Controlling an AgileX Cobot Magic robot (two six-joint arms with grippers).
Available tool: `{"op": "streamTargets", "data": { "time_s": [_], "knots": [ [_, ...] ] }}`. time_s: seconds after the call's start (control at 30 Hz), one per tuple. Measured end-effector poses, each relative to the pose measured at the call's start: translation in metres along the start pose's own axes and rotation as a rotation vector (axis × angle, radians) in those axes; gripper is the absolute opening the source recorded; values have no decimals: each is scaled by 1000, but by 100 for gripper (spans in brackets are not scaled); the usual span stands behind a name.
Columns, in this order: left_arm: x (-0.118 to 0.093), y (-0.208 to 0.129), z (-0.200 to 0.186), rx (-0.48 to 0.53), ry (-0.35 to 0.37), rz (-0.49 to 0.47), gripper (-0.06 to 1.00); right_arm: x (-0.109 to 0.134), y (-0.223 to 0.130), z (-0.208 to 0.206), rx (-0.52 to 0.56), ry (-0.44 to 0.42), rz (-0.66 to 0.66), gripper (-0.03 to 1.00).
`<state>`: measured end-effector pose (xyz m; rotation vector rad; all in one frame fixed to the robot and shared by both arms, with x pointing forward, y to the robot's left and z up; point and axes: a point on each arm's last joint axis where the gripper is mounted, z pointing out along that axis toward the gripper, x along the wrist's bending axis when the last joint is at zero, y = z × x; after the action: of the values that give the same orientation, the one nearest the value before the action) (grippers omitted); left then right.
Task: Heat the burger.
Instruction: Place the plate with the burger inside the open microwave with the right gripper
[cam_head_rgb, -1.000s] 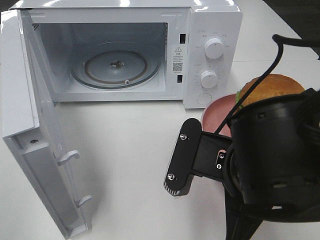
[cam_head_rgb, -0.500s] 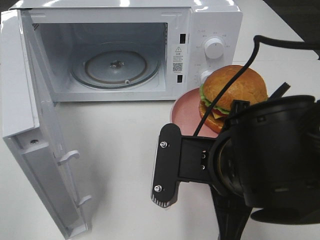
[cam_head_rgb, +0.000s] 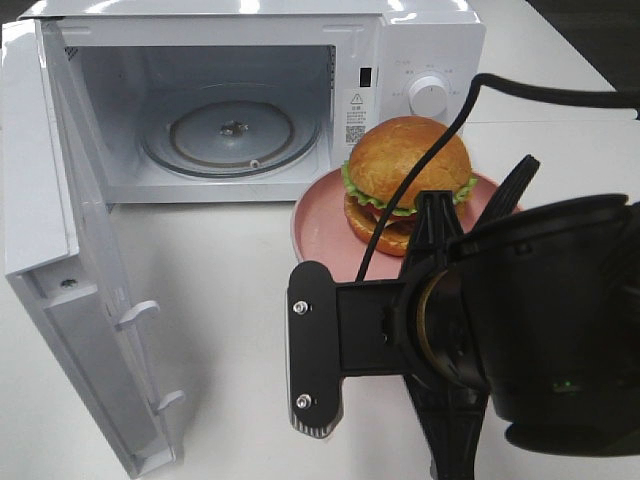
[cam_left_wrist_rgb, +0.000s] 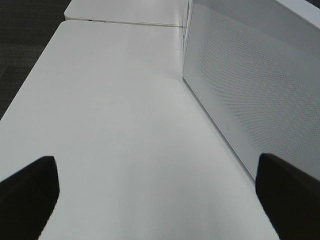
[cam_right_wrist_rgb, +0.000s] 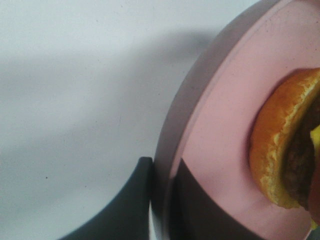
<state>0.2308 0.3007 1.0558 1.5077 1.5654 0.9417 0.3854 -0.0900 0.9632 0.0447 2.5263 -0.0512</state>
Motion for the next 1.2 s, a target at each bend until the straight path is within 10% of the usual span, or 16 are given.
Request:
{"op": "streamTargets", "data": {
  "time_s": [1.2],
  "knots": [
    [0, 0, 0, 0, 0, 0, 99, -25, 12, 15, -314, -48, -417, 3]
  ]
}}
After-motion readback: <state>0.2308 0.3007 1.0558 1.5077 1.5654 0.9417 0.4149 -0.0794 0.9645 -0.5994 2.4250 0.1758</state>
